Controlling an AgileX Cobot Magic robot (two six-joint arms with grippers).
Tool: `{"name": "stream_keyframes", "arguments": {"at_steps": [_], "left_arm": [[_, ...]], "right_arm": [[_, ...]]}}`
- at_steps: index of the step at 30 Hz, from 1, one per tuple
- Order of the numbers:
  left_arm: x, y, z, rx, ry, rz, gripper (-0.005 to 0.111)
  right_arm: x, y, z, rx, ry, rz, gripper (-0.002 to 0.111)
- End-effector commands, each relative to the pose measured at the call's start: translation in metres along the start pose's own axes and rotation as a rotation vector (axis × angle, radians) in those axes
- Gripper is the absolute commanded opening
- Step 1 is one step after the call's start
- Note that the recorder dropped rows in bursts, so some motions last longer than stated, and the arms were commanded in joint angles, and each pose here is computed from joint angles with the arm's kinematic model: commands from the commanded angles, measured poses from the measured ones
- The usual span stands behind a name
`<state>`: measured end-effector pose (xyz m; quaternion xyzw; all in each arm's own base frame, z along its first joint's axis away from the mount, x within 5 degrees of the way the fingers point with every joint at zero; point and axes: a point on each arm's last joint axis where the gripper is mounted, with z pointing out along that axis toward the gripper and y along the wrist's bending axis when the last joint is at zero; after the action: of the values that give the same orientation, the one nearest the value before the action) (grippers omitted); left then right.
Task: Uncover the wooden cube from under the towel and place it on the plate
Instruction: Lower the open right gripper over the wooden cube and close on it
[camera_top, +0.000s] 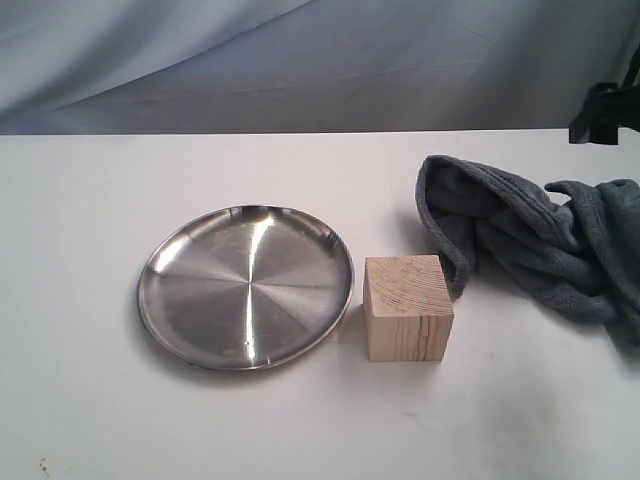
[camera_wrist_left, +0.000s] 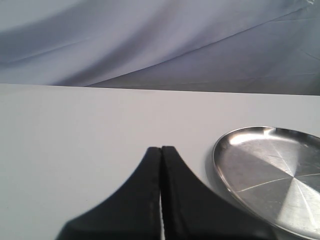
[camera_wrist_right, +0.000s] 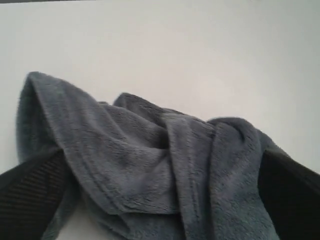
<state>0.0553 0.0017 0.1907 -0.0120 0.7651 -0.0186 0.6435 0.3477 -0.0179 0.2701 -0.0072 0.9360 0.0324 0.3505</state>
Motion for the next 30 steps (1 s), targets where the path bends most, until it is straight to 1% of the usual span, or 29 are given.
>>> {"name": "stream_keyframes", "arguments": {"at_steps": [1,6,9,12,17,18,20,22,24,25,26,30], "left_arm": [[0.000,0.000,0.000,0.003,-0.009,-0.009,0.000],[0.000,0.000,0.000,0.003,-0.009,-0.009,0.000],[0.000,0.000,0.000,0.003,-0.009,-0.009,0.000],[0.000,0.000,0.000,0.003,-0.009,-0.009,0.000],[0.000,0.000,0.000,0.003,-0.009,-0.009,0.000],[0.000,0.000,0.000,0.003,-0.009,-0.009,0.000],[0.000,0.000,0.000,0.003,-0.009,-0.009,0.000],[0.000,0.000,0.000,0.003,-0.009,-0.009,0.000],[0.000,0.000,0.000,0.003,-0.009,-0.009,0.000],[0.000,0.000,0.000,0.003,-0.009,-0.009,0.000],[0.000,0.000,0.000,0.003,-0.009,-0.009,0.000],[0.000,0.000,0.000,0.003,-0.009,-0.009,0.000]], "right_arm": [[-0.005,0.042,-0.008,-0.079,-0.038,-0.212,0.095],[0.008,0.092,-0.008,-0.216,0.022,-0.451,0.095],[0.015,0.118,-0.011,-0.302,0.045,-0.478,0.097],[0.021,0.140,-0.015,-0.355,0.052,-0.517,0.105],[0.033,0.172,-0.022,-0.424,0.060,-0.619,0.105],[0.035,0.178,-0.024,-0.438,0.061,-0.657,0.105],[0.041,0.186,-0.026,-0.463,0.071,-0.731,0.105],[0.048,0.193,-0.029,-0.498,0.085,-0.851,0.105],[0.057,0.197,-0.033,-0.560,0.106,-1.074,0.105],[0.059,0.198,-0.034,-0.579,0.103,-1.152,0.105],[0.061,0.200,-0.035,-0.589,0.097,-1.189,0.105],[0.055,0.199,-0.032,-0.551,0.047,-1.197,0.105]]}}
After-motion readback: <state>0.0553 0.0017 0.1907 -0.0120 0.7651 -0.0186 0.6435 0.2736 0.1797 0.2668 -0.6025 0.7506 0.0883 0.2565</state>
